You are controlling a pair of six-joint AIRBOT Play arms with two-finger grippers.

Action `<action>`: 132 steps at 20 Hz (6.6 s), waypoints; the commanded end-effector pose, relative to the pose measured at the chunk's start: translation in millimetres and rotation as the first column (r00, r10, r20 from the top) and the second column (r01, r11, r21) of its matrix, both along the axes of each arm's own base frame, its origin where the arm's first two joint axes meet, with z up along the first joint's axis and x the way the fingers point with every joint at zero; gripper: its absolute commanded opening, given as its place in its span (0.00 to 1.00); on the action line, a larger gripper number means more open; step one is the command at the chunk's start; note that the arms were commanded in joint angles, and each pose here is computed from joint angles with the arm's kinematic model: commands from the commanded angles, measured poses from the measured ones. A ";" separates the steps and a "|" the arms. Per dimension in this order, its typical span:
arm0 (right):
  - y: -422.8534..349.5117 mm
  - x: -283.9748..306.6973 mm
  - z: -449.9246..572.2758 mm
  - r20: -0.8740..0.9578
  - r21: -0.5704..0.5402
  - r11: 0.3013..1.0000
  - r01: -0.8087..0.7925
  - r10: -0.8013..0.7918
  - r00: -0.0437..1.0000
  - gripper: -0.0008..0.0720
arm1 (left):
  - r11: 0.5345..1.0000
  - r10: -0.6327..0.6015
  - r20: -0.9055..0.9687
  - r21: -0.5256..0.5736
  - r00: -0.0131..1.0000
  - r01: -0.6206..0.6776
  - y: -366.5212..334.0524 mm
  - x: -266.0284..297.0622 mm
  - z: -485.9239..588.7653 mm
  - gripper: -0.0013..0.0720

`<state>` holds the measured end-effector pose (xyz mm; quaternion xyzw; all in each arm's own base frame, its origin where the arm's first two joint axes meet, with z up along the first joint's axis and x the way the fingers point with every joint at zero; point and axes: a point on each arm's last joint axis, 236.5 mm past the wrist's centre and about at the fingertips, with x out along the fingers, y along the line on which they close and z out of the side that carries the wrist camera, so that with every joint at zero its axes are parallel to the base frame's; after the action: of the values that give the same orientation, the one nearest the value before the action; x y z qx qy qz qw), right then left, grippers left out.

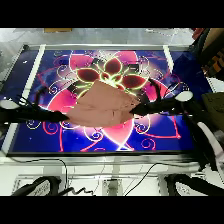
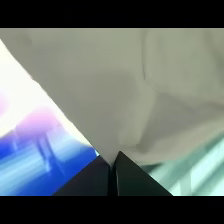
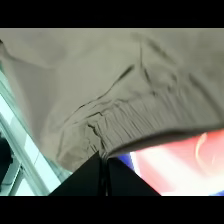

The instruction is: Fold the clothes and pants, and hang the long-sleeved shirts on hangers.

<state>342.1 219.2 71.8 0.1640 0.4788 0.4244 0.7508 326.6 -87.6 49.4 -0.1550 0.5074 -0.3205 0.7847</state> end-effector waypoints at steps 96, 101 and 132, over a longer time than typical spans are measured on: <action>-22.1 13.8 -156.0 -0.327 -0.093 0.954 0.284 -0.298 0.897 0.03 | 0.937 0.074 -0.095 0.349 0.993 -0.036 -34.1 23.4 -111.9 0.96; -47.5 79.3 -21.1 0.102 -0.127 0.950 0.286 -0.275 0.956 0.03 | 0.943 0.074 0.052 0.321 0.996 -0.087 -36.6 51.6 -55.0 0.96; -479.6 -173.7 177.8 0.129 -0.360 -0.333 0.871 -0.943 -0.307 0.40 | 0.936 0.085 0.435 0.272 0.896 -0.221 -24.2 64.0 89.1 0.96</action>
<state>128.2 -277.4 251.7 0.3727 0.2936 -0.5313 0.7019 390.2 -112.3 137.6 0.0043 0.3599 -0.1980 0.9117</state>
